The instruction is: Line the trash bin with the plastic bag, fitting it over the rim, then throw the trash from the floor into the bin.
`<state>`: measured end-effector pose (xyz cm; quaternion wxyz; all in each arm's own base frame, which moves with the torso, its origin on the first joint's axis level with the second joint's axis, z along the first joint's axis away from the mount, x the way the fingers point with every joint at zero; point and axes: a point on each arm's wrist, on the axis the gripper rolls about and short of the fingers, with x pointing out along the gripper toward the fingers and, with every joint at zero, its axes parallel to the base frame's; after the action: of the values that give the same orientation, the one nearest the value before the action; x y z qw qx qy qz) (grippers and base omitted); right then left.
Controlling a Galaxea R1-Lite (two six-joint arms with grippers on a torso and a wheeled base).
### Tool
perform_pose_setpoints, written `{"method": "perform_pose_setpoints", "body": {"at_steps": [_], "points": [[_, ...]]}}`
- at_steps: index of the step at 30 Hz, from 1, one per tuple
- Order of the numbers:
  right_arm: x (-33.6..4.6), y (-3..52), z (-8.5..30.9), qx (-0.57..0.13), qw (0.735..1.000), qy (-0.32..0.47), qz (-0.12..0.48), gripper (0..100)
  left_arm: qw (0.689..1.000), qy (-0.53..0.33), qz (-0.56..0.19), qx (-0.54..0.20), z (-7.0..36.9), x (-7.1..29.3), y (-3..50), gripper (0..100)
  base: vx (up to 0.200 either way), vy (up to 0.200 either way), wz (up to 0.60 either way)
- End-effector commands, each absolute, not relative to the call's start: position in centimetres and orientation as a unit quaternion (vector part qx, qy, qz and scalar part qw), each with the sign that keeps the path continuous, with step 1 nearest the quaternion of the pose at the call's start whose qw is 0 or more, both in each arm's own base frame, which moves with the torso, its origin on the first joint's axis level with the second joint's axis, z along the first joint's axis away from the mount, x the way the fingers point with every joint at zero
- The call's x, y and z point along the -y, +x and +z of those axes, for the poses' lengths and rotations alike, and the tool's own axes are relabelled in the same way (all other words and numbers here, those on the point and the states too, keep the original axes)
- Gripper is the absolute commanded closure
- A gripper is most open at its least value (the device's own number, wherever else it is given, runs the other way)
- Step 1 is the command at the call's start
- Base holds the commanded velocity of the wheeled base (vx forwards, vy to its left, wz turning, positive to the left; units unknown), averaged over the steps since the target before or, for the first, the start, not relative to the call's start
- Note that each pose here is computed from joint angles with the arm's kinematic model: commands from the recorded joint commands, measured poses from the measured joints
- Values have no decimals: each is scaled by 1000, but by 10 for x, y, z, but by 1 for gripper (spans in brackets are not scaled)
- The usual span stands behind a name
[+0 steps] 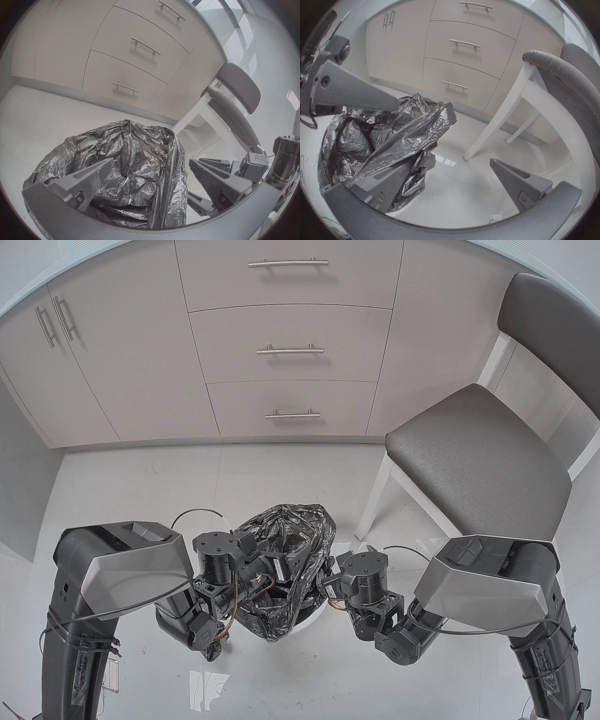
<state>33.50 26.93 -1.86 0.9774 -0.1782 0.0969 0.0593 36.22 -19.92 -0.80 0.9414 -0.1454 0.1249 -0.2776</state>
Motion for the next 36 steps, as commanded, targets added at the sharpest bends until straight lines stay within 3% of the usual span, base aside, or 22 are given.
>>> {"method": "perform_pose_setpoints", "body": {"at_steps": [1,15,32,36], "points": [[-270,340,-27,-101,977,-181,57,0,941,-145,-278,-125,-8,199,362,0,0,0,0],[-271,341,-48,-114,973,-191,60,0,942,-147,-277,-118,-6,199,362,0,0,0,0],[-274,342,-40,-102,976,-180,61,0,943,-147,-277,-114,3,197,358,0,0,0,0],[-268,318,-26,-102,975,-184,74,0,937,-143,-290,-130,4,198,336,0,0,0,0]]}}
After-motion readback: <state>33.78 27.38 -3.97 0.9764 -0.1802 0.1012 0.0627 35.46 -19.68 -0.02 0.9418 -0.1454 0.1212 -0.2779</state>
